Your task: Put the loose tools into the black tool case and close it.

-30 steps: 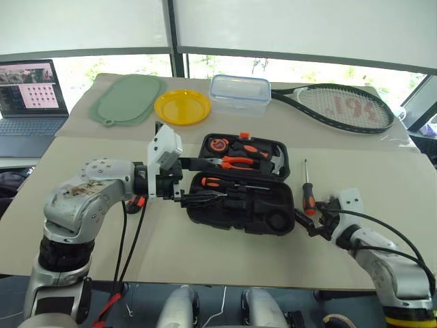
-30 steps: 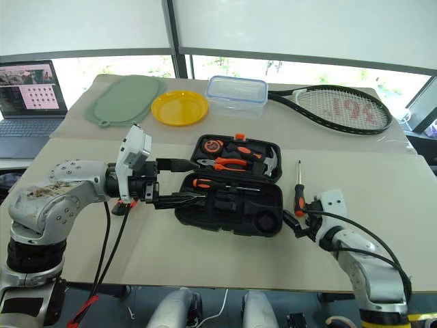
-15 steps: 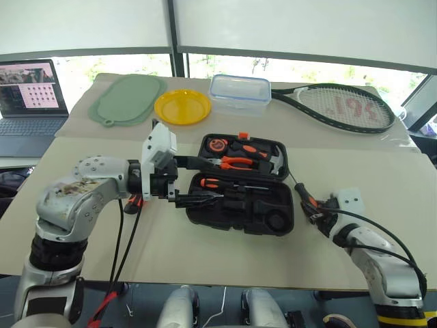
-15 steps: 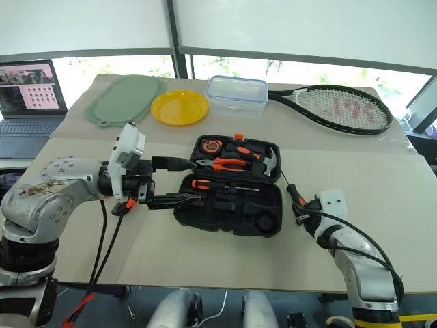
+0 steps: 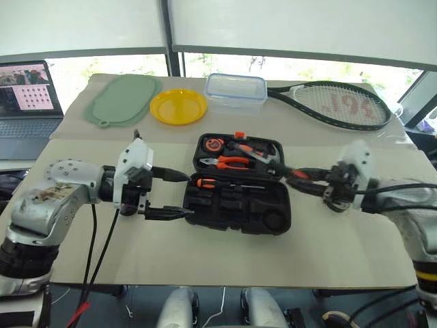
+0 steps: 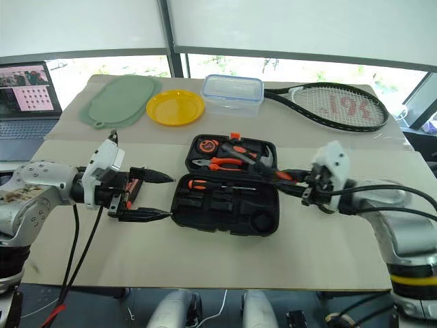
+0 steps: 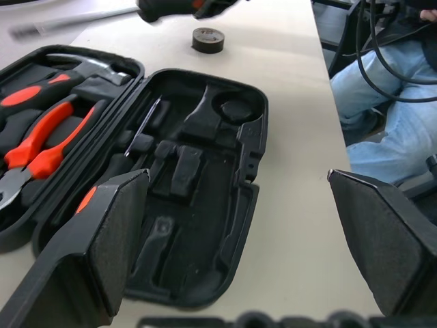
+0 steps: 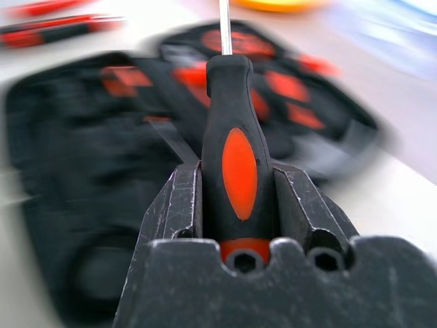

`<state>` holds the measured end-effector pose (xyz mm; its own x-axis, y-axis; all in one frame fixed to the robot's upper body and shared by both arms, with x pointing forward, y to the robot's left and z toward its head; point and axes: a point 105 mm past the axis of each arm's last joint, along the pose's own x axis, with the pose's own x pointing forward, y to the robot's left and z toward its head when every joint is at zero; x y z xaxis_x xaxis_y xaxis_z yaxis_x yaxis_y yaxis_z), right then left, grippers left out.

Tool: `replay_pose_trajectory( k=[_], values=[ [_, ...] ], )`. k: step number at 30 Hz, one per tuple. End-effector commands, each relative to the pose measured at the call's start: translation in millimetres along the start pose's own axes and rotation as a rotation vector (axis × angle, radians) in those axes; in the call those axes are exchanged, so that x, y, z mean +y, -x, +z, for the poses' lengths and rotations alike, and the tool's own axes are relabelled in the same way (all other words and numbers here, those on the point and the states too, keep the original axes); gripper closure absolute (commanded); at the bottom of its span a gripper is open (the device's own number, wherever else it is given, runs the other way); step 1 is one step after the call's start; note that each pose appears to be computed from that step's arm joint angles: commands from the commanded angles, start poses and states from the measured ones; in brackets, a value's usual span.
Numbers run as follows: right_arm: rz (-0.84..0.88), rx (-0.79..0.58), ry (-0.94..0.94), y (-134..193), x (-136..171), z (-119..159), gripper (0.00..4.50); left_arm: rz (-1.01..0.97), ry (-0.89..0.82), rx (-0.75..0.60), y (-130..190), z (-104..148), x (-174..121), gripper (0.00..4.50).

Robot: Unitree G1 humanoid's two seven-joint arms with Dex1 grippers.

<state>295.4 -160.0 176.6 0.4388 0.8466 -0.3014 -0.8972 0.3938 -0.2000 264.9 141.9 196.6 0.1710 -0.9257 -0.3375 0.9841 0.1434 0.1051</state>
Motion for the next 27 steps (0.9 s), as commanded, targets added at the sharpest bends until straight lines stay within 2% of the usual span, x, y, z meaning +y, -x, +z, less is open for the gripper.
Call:
replay_pose_trajectory(
  k=[1,5,14,18,27],
  values=[
    [0.142,0.024,0.086,-16,6,-1,3.44,0.019,-0.06,-0.02,2,11,1,0.0],
    [0.22,0.112,0.172,-36,3,-21,3.44,0.031,-0.063,-0.03,1,14,-3,0.0],
    [0.182,0.197,0.239,-43,-24,-48,3.44,0.06,-0.068,-0.026,3,15,-2,0.0],
    [0.157,0.176,0.209,-40,-36,-45,3.44,0.06,-0.07,-0.022,2,15,-2,0.0],
    [0.213,0.181,0.218,-33,-22,-42,3.44,0.061,-0.08,-0.019,1,17,1,0.0]
  ],
)
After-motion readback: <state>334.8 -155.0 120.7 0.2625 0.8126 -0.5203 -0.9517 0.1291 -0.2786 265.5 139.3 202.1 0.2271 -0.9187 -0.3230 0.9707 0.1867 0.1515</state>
